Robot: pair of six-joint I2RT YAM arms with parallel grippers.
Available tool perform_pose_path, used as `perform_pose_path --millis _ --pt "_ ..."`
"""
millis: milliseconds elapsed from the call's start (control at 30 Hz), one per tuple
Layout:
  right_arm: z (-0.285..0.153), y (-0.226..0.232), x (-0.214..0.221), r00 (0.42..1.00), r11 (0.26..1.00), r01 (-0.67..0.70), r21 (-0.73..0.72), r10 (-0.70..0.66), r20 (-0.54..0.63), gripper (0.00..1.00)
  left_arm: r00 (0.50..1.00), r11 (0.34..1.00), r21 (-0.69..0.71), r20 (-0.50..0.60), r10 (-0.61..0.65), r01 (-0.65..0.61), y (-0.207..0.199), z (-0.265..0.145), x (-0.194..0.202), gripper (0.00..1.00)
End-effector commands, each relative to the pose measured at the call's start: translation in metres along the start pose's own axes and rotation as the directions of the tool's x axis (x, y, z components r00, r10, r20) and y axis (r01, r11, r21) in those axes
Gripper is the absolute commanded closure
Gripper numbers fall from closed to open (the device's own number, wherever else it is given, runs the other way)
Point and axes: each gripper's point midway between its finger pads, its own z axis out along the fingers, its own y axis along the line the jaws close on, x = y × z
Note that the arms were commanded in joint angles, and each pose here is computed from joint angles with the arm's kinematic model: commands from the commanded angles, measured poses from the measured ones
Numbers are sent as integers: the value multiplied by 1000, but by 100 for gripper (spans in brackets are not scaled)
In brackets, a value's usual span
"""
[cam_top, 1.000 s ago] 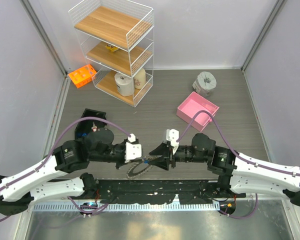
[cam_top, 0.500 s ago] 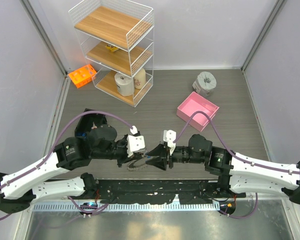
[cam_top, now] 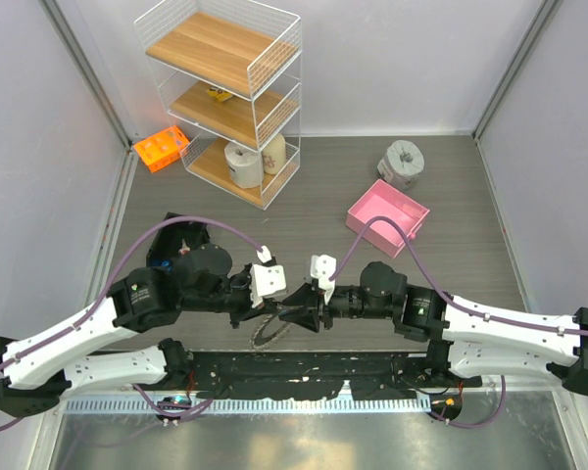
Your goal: Remove the keys from the keyring
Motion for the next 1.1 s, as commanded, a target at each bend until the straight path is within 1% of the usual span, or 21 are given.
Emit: perform_pose_path --millis 0,33,100,133,167,233,267,400,567,633,767,800,833,867,967,1067 --pt "5 3 -39 994 999 40 -9 -39 103 62 995 1000 10 102 13 -14 -3 -10 -31 100" --pt "7 3 -38 995 999 37 -11 -36 97 62 995 1000 11 102 15 -16 -3 -10 -31 100" --pt "9 3 -37 995 999 37 -12 -36 91 68 995 1000 11 103 15 -16 -3 -11 -32 100" --pt "10 3 -37 995 999 35 -12 -34 89 74 995 1000 14 102 15 -16 -4 -11 -31 100" --pt "10 3 -35 996 999 35 -13 -34 82 77 994 1000 16 110 17 -18 -4 -12 -32 100" --pt "10 3 -35 996 999 34 -10 -33 78 91 994 1000 14 111 15 -17 -4 -13 -32 100" --pt "8 3 -36 996 999 34 -9 -33 78 94 994 1000 11 112 15 -16 -4 -14 -32 100" --pt "0 4 -35 995 998 58 -7 -58 84 95 993 1000 4 113 16 -17 -3 -16 -30 100" --pt "-14 10 -36 988 995 94 -28 -89 126 95 992 1000 -5 129 2 -1 -3 -19 -33 100" --pt "-19 13 -35 983 991 129 -38 -122 139 95 991 1000 0 131 -17 17 -4 -19 -34 100" --pt "-23 18 -34 964 971 229 -70 -216 155 95 994 999 -2 101 -41 41 -2 -10 -27 100" --pt "-24 21 -37 946 954 288 -79 -271 180 95 995 999 1 91 -46 46 -2 -7 -25 100" --pt "-24 22 -30 940 947 311 -84 -293 177 95 995 999 5 90 -50 50 -2 -4 -25 100" --pt "-26 23 -36 915 928 366 -74 -345 209 95 994 998 19 89 -55 53 -4 0 -24 100" --pt "-27 14 -38 883 904 427 -14 -414 223 95 990 996 56 125 -70 63 -9 5 -30 100" --pt "-28 6 -47 858 893 448 51 -445 256 95 982 993 101 171 -74 58 -15 7 -38 100"
